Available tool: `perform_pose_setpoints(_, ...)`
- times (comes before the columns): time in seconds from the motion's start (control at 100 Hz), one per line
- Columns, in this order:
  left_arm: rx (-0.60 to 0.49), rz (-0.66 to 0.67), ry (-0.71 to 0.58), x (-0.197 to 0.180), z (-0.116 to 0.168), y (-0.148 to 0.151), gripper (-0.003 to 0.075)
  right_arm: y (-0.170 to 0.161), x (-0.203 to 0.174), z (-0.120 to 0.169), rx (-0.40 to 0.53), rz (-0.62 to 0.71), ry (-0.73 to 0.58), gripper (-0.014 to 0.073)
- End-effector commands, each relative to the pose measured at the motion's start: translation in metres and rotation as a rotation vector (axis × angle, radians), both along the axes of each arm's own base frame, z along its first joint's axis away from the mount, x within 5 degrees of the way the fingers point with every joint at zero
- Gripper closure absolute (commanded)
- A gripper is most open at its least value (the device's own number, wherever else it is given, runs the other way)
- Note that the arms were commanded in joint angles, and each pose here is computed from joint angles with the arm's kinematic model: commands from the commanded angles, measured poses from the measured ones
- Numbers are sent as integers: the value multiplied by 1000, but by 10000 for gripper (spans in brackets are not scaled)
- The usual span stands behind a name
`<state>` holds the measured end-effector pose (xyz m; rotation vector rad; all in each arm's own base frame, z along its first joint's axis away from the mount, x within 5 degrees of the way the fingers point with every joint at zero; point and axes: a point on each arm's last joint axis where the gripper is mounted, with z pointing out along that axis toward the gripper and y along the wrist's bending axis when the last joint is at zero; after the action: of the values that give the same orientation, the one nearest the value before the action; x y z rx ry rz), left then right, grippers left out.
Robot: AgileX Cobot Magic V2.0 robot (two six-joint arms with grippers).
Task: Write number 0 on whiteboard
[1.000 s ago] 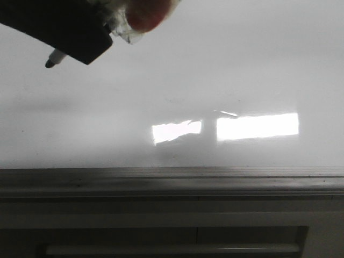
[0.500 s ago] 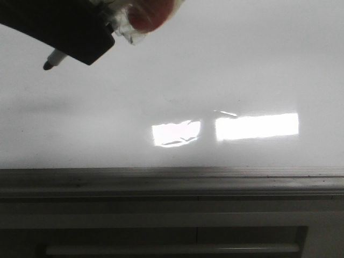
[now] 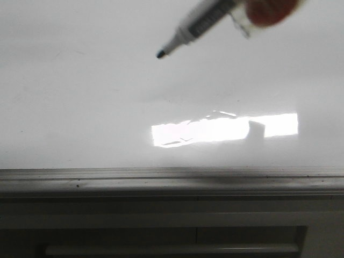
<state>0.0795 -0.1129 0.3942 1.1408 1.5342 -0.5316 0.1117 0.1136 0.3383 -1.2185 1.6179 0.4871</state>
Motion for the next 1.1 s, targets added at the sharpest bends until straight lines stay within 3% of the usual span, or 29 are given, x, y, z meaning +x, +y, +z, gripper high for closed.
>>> perform_pose_setpoints(0.0, -222, 130, -34, -7, 13, 23, 588, -12, -8, 3, 91, -91, -48, 662)
perform_pose_setpoints(0.1, -288, 230, -20, -13, -8, 42, 740, -27, -14, -9, 158, -213, -126, 662)
perform_pose_setpoints(0.26, -397, 363, 30, -15, -40, 57, 740, -39, -9, -5, 230, -346, -237, 662)
perform_pose_setpoints(0.45, -526, 472, 8, -12, -53, 67, 740, -25, 11, 10, 208, -335, -209, 662)
perform_pose_setpoints(0.81, -530, 489, 16, -11, -56, 68, 740, 8, 63, 30, 161, -320, -149, 659)
perform_pose_setpoints(1.09, -531, 488, 25, -11, -56, 68, 740, 19, 74, 27, 127, -281, -97, 643)
